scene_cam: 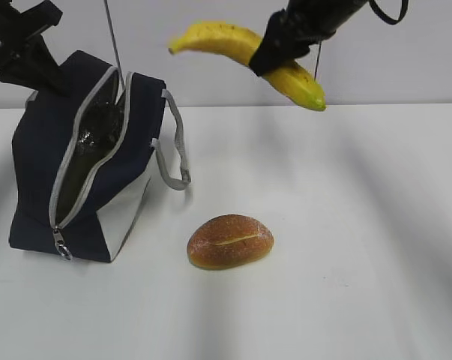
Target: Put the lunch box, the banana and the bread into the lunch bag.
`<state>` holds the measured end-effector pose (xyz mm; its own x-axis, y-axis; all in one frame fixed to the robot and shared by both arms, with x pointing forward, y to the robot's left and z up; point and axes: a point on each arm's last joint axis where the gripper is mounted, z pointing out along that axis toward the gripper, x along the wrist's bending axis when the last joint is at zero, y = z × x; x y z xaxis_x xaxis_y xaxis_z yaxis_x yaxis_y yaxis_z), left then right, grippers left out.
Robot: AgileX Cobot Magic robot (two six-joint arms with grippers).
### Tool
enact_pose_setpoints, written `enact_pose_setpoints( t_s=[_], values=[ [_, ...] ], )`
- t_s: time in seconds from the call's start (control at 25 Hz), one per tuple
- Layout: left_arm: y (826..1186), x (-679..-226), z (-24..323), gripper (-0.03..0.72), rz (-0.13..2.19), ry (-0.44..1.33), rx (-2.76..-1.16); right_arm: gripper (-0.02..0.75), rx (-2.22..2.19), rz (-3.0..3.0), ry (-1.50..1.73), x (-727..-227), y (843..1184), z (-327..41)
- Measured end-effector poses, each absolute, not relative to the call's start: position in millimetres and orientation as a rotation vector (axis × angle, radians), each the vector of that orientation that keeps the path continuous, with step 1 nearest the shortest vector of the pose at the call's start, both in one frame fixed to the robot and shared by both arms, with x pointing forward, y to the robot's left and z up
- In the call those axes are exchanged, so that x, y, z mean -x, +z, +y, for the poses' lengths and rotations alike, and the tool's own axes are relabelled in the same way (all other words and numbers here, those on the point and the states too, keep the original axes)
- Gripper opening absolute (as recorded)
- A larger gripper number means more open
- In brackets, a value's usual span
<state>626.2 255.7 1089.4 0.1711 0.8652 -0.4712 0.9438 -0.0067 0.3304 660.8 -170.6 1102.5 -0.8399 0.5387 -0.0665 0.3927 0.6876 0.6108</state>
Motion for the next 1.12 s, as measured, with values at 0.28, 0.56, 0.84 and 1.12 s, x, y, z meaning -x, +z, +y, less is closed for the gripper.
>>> enact_pose_setpoints(
  t_s=[0.28, 0.56, 0.84, 1.12],
  values=[
    [1092, -628, 253, -0.003, 1.690, -0.190, -1.833, 0.273, -1.116, 2.546, 1.545, -646, 1140, -145],
    [1093, -629, 252, -0.003, 1.682, -0.195, -1.802, 0.273, -1.257, 2.454, 1.920, -651, 1144, -132],
    [1094, -630, 252, -0.003, 1.681, -0.195, -1.794, 0.273, -1.509, 2.464, 1.992, -675, 1097, -120],
    [1094, -630, 252, -0.003, 1.681, -0.195, -1.793, 0.273, -1.710, 2.582, 1.932, -681, 1038, -77]
  ],
)
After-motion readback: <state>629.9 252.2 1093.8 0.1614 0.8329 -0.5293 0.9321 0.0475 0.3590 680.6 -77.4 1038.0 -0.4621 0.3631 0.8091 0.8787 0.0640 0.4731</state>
